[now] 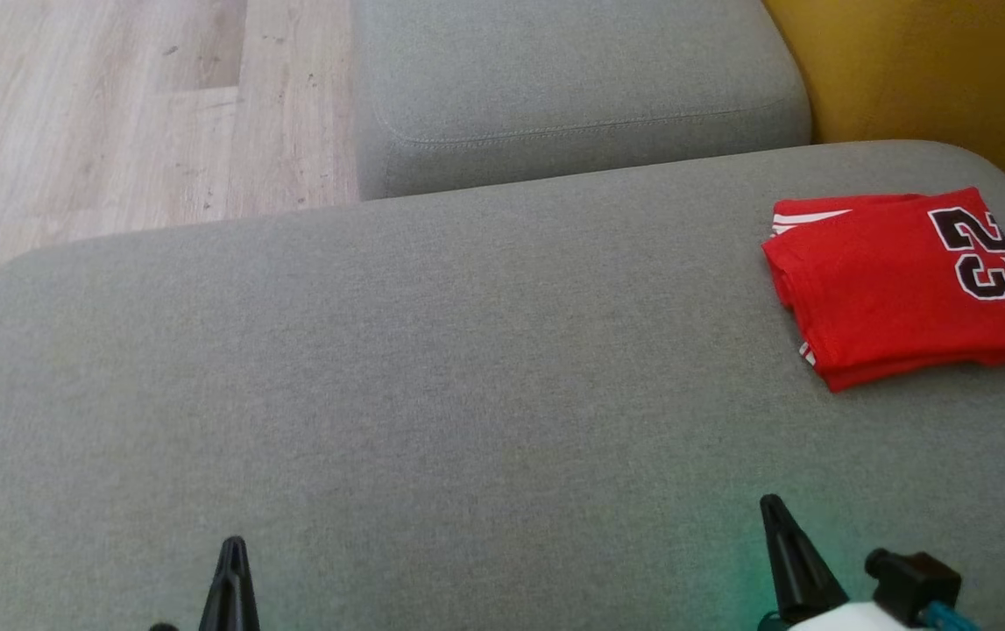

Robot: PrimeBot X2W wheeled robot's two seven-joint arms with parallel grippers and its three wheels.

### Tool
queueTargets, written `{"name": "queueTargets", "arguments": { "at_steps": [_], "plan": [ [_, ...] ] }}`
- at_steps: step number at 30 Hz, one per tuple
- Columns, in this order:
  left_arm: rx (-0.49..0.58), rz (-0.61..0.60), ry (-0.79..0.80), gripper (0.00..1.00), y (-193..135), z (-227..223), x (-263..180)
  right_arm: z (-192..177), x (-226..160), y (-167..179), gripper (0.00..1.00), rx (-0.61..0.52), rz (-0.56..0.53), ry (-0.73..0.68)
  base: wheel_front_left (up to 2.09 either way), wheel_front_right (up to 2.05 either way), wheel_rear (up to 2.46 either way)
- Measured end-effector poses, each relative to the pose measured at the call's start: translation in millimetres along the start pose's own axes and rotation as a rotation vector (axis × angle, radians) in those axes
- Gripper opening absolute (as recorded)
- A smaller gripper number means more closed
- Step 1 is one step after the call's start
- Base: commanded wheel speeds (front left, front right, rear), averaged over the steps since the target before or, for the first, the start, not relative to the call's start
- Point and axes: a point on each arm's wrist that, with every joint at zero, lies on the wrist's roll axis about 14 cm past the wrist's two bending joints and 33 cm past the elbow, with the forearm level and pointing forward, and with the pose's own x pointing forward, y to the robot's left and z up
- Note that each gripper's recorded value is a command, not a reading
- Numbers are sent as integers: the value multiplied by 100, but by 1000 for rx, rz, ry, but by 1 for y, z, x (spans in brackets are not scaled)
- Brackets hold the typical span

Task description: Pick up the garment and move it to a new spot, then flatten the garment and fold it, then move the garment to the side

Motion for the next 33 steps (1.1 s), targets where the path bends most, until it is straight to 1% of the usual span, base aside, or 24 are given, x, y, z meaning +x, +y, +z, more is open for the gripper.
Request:
{"name": "queueTargets", "arguments": {
  "at_steps": [21, 28, 33],
  "plan": [
    [-246, 40, 14, 0, 10, 6, 12, 17, 13, -14, 0, 235, -54, -36, 0, 0, 0],
    [-315, 52, 18, 0, 13, 7, 15, 18, 14, -18, 0, 303, -70, -36, 0, 0, 0],
    [-386, 58, 24, 0, 14, 7, 17, 25, 19, -21, 0, 371, -77, -50, 0, 0, 0]
  ]
}}
